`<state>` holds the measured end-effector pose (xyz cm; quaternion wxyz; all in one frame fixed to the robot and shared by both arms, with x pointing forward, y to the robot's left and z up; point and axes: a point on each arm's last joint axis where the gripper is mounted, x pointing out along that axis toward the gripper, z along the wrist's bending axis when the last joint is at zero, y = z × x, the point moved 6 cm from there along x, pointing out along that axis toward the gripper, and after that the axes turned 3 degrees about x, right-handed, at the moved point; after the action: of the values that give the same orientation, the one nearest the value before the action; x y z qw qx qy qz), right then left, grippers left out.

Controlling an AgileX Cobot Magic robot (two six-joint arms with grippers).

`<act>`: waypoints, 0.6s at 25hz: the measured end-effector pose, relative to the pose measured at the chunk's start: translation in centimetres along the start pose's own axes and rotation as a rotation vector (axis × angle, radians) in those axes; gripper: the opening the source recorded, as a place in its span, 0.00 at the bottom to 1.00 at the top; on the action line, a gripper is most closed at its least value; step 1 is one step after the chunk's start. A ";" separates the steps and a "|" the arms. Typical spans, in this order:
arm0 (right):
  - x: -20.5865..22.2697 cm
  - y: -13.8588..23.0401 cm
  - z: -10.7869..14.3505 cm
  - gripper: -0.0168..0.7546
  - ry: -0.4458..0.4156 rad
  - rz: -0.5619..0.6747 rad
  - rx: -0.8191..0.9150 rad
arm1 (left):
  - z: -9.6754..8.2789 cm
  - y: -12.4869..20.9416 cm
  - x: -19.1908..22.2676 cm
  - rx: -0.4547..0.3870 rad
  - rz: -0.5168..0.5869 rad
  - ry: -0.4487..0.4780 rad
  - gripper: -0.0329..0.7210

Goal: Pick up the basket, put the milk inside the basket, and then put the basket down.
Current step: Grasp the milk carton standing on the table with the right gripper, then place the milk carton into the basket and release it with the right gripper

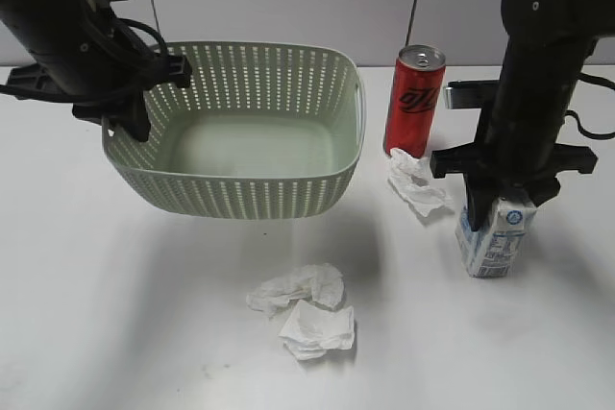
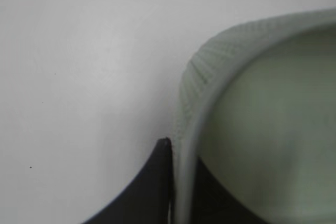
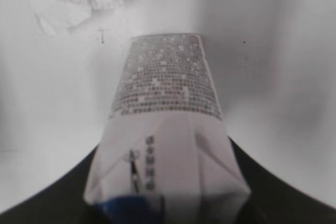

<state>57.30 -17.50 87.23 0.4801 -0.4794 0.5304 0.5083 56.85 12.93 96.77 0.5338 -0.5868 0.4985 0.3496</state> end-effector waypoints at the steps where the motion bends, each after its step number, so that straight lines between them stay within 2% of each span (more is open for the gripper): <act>1: -0.1 0.0 0.0 0.43 0.001 0.001 -0.012 | 0.0 0.0 0.0 0.000 0.000 0.000 0.04; 4: -1.9 0.1 0.0 0.43 -0.008 -0.025 -0.052 | 0.0 0.0 0.0 0.000 -0.001 0.000 0.04; 7: -5.7 0.0 -0.1 0.43 -0.018 -0.078 -0.098 | 0.0 -0.1 0.0 0.001 -0.006 0.001 0.04; 9: -9.0 -0.5 0.1 0.43 -0.043 -0.160 -0.125 | 0.0 -0.2 0.0 0.000 -0.012 0.003 0.04; 12: -15.0 -0.7 1.3 0.43 -0.144 -0.321 -0.157 | -0.1 -0.3 0.0 0.000 -0.019 0.005 0.04; 15: -21.2 0.0 3.8 0.43 -0.244 -0.481 -0.226 | -0.2 -0.5 0.0 -0.001 -0.034 0.011 0.04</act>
<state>59.05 -13.28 108.27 0.5906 -0.5770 0.2798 0.4898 57.31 12.74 96.93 0.5366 -0.5973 0.4915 0.3374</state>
